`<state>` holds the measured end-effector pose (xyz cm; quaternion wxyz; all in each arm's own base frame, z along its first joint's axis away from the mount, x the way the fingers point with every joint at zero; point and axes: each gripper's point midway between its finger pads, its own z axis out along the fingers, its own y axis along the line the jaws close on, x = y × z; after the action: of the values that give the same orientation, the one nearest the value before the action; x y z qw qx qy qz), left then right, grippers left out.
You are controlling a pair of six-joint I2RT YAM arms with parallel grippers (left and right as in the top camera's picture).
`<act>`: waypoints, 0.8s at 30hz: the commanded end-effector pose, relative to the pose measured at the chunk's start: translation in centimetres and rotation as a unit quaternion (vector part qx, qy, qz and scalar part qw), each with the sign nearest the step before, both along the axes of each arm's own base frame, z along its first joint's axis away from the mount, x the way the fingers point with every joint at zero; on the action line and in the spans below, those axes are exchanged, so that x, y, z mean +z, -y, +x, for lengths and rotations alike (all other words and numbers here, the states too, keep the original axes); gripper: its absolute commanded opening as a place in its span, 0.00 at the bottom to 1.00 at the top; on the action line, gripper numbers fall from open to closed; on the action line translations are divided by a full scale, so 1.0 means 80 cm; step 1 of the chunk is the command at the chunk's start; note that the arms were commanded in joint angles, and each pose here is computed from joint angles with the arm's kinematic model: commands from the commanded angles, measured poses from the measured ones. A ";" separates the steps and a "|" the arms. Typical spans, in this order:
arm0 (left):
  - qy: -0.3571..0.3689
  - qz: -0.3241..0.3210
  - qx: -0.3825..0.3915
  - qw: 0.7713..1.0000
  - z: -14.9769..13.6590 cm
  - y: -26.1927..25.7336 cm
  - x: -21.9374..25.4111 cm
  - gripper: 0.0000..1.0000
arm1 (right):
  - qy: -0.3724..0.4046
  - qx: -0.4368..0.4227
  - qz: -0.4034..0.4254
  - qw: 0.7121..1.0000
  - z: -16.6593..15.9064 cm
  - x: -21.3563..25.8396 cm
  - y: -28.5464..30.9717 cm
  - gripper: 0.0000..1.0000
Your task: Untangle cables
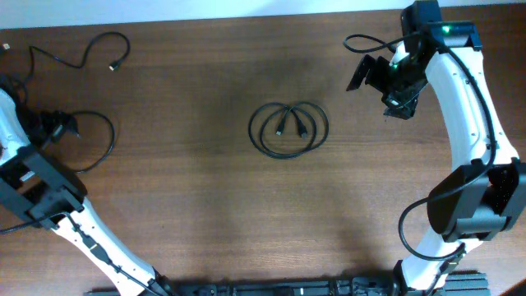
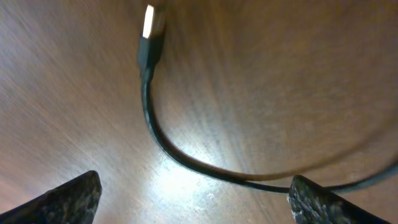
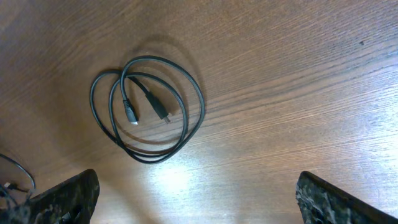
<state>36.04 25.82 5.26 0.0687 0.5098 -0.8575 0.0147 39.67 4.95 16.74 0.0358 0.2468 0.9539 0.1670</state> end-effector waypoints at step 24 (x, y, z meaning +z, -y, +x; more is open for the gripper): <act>0.094 0.165 0.084 0.978 -0.006 -0.221 -0.083 0.61 | -0.002 -0.005 -0.002 1.000 0.002 -0.001 0.002 0.98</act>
<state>35.75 43.57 1.13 -0.1157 0.5914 -0.7942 -0.0783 39.67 4.95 16.74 0.0358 0.2468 0.9539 0.1670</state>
